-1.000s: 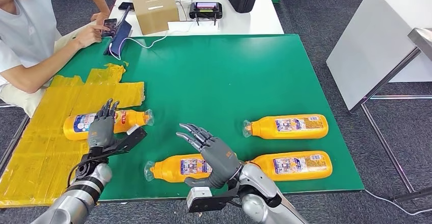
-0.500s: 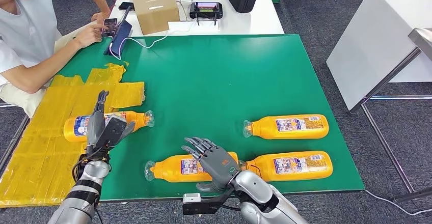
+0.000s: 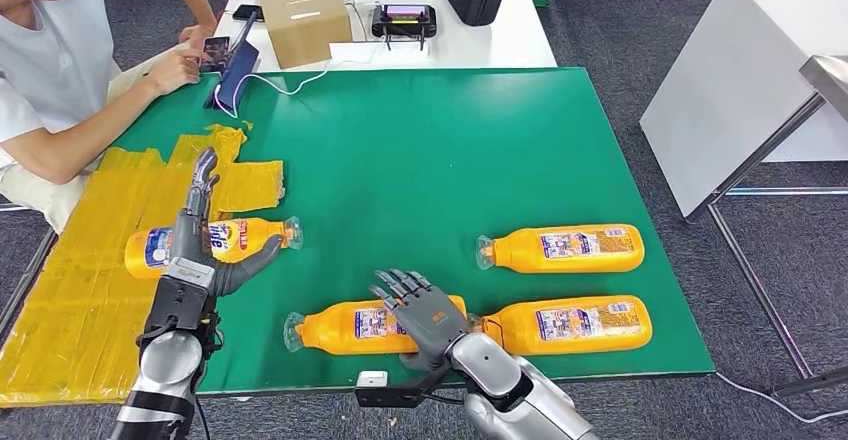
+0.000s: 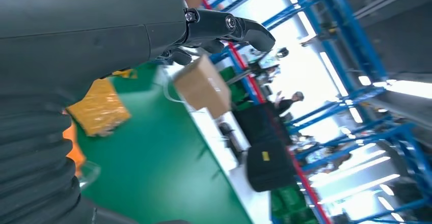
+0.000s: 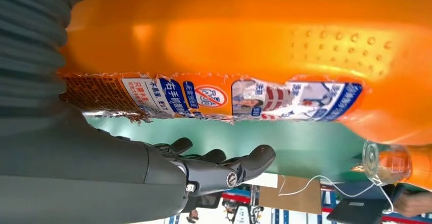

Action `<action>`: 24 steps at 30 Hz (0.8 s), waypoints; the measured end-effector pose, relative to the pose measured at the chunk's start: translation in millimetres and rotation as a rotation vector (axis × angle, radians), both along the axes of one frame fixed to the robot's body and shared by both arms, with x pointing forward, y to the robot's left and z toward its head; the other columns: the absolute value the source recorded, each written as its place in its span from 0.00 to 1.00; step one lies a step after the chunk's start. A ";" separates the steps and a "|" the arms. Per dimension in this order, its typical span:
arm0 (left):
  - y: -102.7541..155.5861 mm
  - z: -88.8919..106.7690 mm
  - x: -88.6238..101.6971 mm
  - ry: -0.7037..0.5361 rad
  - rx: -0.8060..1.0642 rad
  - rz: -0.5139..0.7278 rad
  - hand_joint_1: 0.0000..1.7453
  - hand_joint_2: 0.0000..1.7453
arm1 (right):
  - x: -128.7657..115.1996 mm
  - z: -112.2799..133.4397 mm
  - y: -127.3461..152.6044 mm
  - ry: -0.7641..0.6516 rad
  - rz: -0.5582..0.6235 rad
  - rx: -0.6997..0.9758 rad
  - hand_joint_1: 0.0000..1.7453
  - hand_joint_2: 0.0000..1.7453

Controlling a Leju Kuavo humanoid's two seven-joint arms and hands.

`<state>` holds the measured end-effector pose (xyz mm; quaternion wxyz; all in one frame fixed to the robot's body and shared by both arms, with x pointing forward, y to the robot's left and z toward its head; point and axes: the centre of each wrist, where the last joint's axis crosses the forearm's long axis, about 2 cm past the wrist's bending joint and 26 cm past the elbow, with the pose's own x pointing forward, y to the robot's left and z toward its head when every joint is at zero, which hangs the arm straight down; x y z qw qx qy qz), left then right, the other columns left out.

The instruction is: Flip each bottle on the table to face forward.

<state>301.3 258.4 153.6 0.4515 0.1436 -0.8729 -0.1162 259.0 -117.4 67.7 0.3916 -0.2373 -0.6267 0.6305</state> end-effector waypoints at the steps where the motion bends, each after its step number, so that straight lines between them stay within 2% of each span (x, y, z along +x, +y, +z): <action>1: -1.6 2.2 -1.3 -0.012 0.000 -0.006 0.00 1.00 | 1.0 -0.1 0.4 -0.007 -0.009 -0.009 0.00 1.00; 10: -12.2 12.0 -8.4 -0.059 -0.006 -0.043 0.00 1.00 | 7.8 0.7 3.9 -0.027 -0.040 -0.036 0.00 1.00; 24: -14.0 13.4 -9.5 -0.067 -0.007 -0.051 0.00 1.00 | 10.1 0.4 4.7 -0.024 -0.048 -0.042 0.00 1.00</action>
